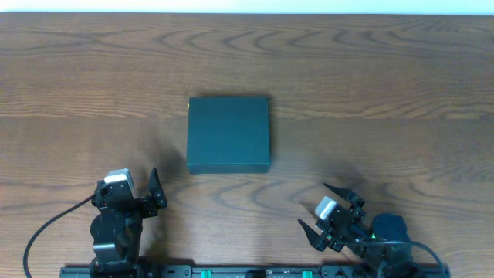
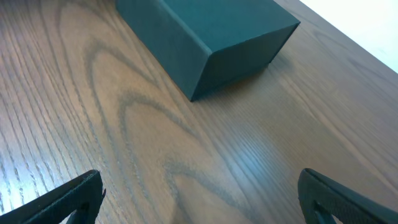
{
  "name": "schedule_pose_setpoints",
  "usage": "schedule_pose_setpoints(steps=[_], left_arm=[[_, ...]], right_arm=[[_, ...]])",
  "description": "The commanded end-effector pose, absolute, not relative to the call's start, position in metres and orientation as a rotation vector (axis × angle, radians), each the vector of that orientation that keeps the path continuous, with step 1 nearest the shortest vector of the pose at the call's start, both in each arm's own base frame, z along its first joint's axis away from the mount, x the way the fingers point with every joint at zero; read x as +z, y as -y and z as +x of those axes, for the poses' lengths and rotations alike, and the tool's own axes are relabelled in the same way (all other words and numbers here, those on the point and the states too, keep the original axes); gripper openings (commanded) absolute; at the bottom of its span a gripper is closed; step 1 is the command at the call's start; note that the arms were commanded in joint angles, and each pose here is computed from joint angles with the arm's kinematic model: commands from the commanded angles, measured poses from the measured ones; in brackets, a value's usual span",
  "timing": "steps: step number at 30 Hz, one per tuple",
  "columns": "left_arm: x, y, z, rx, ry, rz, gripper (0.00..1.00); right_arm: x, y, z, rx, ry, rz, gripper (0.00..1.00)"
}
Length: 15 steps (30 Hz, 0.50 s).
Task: Pack container
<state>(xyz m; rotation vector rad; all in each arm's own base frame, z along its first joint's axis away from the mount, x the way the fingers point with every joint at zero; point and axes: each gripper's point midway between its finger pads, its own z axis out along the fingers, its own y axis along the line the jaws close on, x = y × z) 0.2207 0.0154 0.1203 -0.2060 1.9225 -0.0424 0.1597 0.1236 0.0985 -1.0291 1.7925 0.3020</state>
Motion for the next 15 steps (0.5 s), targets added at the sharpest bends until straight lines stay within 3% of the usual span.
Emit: schedule_pose_setpoints(steps=[1, 8, 15], left_arm=[[0.112, -0.0191, 0.2203, -0.025, -1.934, -0.226, 0.95], [0.112, -0.0191, 0.2203, -0.025, -1.934, -0.226, 0.95], [0.112, -0.0191, 0.2203, -0.025, -1.934, -0.226, 0.95]], right_arm=[[0.0983, -0.1242, 0.1596, 0.315, -1.8, -1.006, 0.99], [0.0934, -0.1145, 0.1648, 0.369, -1.939, -0.794, 0.99], [0.0933, -0.1145, 0.1648, 0.371, -1.94, -0.792, 0.99]])
